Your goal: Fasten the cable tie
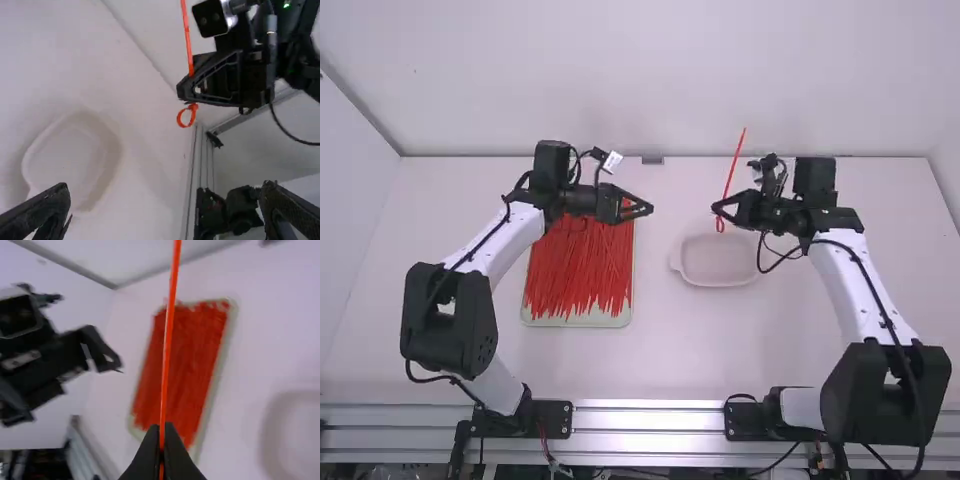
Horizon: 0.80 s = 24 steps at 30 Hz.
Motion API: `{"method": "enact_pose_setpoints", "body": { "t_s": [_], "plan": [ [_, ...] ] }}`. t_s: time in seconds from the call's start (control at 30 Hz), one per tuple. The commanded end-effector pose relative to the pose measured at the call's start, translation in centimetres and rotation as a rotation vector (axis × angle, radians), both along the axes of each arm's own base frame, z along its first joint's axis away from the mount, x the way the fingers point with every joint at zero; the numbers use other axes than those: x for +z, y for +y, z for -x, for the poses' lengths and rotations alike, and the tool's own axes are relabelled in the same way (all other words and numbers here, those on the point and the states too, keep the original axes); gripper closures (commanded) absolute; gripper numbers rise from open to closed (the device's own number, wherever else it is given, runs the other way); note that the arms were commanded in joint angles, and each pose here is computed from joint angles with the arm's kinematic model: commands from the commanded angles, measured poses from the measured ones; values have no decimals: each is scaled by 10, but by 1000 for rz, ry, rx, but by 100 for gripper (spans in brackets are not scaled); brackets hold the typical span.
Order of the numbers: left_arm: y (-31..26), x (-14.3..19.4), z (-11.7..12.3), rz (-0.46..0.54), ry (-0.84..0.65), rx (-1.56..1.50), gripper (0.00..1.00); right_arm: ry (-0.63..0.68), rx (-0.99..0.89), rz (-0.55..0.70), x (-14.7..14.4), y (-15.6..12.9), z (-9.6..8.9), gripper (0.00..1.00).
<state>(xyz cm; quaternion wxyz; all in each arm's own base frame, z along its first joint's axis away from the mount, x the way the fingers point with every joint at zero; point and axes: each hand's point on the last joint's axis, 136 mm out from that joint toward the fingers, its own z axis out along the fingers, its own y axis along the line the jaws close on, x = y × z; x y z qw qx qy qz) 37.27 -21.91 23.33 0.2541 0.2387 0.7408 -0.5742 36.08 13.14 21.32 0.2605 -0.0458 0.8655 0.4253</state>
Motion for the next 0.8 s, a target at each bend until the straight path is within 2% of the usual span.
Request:
{"method": "enact_pose_setpoints", "body": {
  "t_s": [0.0, 0.17, 0.47, 0.6, 0.77],
  "plan": [
    [12, -5, -7, -70, -136, 17, 1, -76, -40, 247, -23, -17, -8, 100],
    [17, -27, 0, -153, -73, 33, 1, -19, -107, 357, -71, -21, -2, 100],
    [19, -28, 0, -162, -72, 37, 1, 57, -228, 332, -158, -26, -1, 100],
    [18, -28, 1, -161, -67, 36, 1, 99, -237, 369, -188, -30, -5, 100],
    [18, -29, 1, -161, -61, 36, 1, 141, -214, 362, -208, -26, -10, 100]
  ]
}}
